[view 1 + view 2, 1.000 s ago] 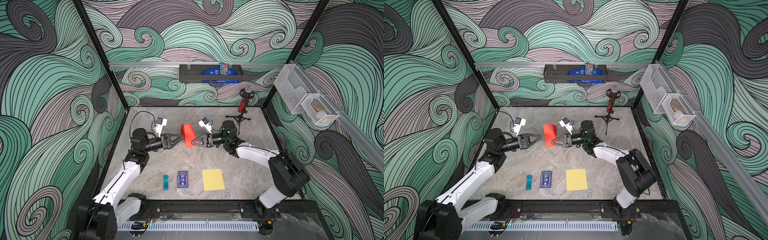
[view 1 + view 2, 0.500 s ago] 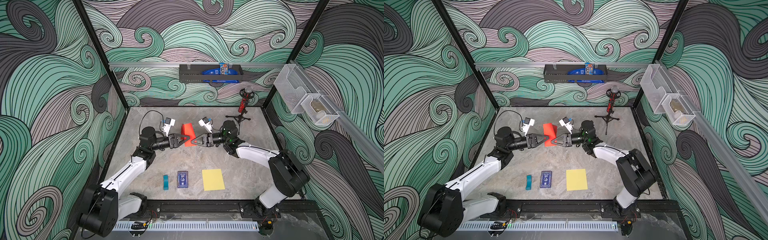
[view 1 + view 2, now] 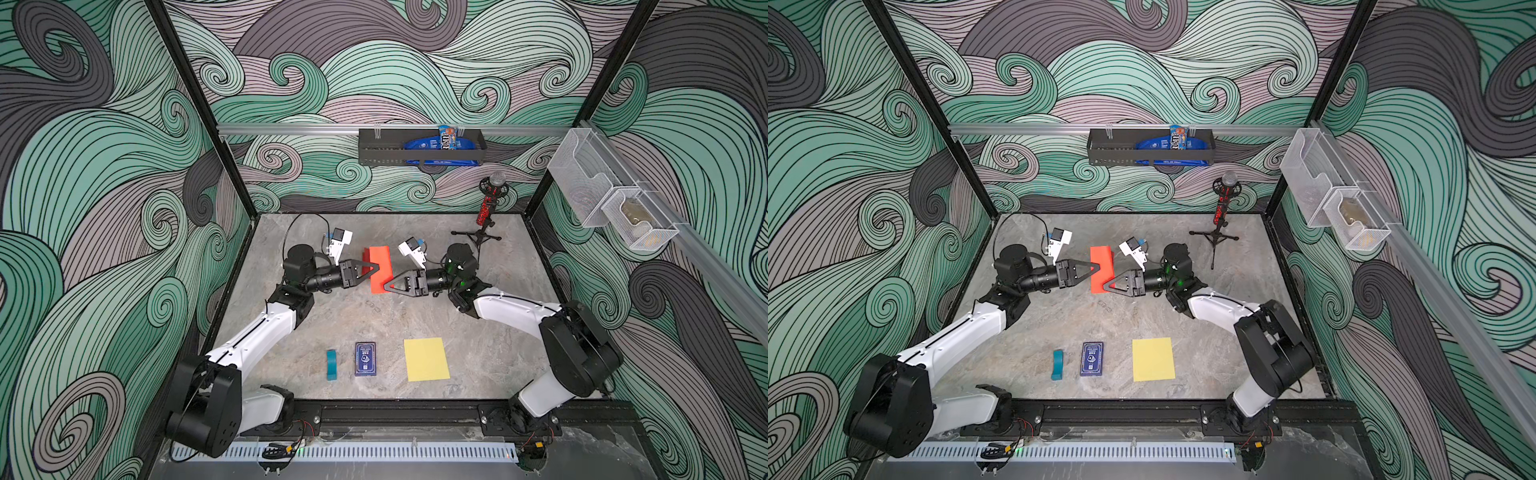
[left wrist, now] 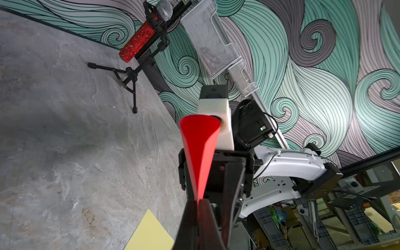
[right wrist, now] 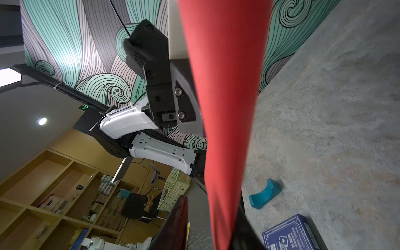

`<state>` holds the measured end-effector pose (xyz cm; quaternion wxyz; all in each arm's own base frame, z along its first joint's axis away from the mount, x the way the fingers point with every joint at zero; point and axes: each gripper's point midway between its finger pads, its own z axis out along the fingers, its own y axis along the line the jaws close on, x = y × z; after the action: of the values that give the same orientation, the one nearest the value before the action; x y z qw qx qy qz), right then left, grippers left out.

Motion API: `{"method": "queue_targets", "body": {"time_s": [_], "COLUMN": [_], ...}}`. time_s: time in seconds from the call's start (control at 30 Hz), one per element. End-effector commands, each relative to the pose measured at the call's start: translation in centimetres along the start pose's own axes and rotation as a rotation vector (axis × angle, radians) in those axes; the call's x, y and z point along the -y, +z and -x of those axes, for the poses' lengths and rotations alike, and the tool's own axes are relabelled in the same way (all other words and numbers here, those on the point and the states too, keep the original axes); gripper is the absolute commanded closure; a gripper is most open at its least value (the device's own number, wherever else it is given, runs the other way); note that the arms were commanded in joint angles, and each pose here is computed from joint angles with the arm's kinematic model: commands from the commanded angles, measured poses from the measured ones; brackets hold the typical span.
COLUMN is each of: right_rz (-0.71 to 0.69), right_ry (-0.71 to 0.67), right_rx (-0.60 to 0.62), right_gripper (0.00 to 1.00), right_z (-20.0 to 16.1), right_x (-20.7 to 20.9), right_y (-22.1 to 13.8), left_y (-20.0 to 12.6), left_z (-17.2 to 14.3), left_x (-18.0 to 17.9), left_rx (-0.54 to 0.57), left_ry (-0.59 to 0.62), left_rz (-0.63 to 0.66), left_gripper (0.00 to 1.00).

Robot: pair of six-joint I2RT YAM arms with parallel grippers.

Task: Fold the square paper along the opposite sides
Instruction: Fold the paper, then smooth out the paper at the center of the board.

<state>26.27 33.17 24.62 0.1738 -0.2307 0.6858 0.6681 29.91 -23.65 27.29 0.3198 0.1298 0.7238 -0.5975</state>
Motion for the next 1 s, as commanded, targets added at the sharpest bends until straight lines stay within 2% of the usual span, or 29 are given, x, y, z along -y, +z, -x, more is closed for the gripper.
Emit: {"method": "queue_targets", "body": {"time_s": [0.0, 0.1, 0.2, 0.23, 0.3, 0.4, 0.47, 0.57, 0.7, 0.8, 0.87, 0.97], "right_rz": [-0.197, -0.396, -0.546, -0.593, -0.694, -0.769, -0.775, -0.776, -0.753, -0.733, -0.725, -0.724], "right_ry": [-0.164, -0.447, -0.766, -0.865, -0.975, -0.966, -0.929, -0.853, -0.792, -0.763, -0.74, -0.703], "right_rx": [0.124, 0.296, 0.493, 0.542, 0.566, 0.465, 0.416, 0.375, 0.275, 0.202, 0.144, 0.073], "right_gripper": [0.49, 0.38, 0.25, 0.22, 0.23, 0.33, 0.42, 0.5, 0.57, 0.66, 0.77, 0.84], "right_z": [1.8, 2.4, 1.5, 0.9, -0.6, -1.4, -1.8, -2.5, -4.3, -5.7, -6.5, -7.6], "right_x": [0.6, 0.2, -1.3, -1.6, -0.6, 2.3, 4.0, 6.3, 9.1, 11.0, 12.5, 14.6], "right_y": [-3.2, -6.6, -10.2, -11.1, -12.1, -11.4, -10.5, -9.2, -6.7, -4.8, -3.5, -2.2], "left_y": [0.3, 0.8, 2.2, 2.8, 3.5, 4.1, 4.6, 4.9, 4.4, 4.3, 4.4, 4.4], "left_z": [-0.2, -2.5, -5.9, -7.0, -8.8, -12.0, -13.7, -15.6, -16.7, -17.1, -17.3, -17.7], "left_x": [-1.7, -5.2, -8.7, -9.6, -11.7, -15.3, -17.0, -18.8, -20.4, -21.1, -21.6, -21.9], "left_rx": [-0.057, -0.153, -0.277, -0.321, -0.397, -0.56, -0.622, -0.678, -0.708, -0.721, -0.729, -0.734], "left_ry": [0.025, 0.002, -0.013, -0.018, -0.037, -0.105, -0.132, -0.152, -0.157, -0.165, -0.174, -0.183], "left_rz": [0.086, 0.209, 0.308, 0.331, 0.382, 0.463, 0.49, 0.526, 0.567, 0.58, 0.583, 0.581], "left_gripper": [1.0, 1.0, 1.0, 1.0, 1.0, 1.0, 1.0, 1.0, 1.0, 1.0, 1.0, 1.0]}}
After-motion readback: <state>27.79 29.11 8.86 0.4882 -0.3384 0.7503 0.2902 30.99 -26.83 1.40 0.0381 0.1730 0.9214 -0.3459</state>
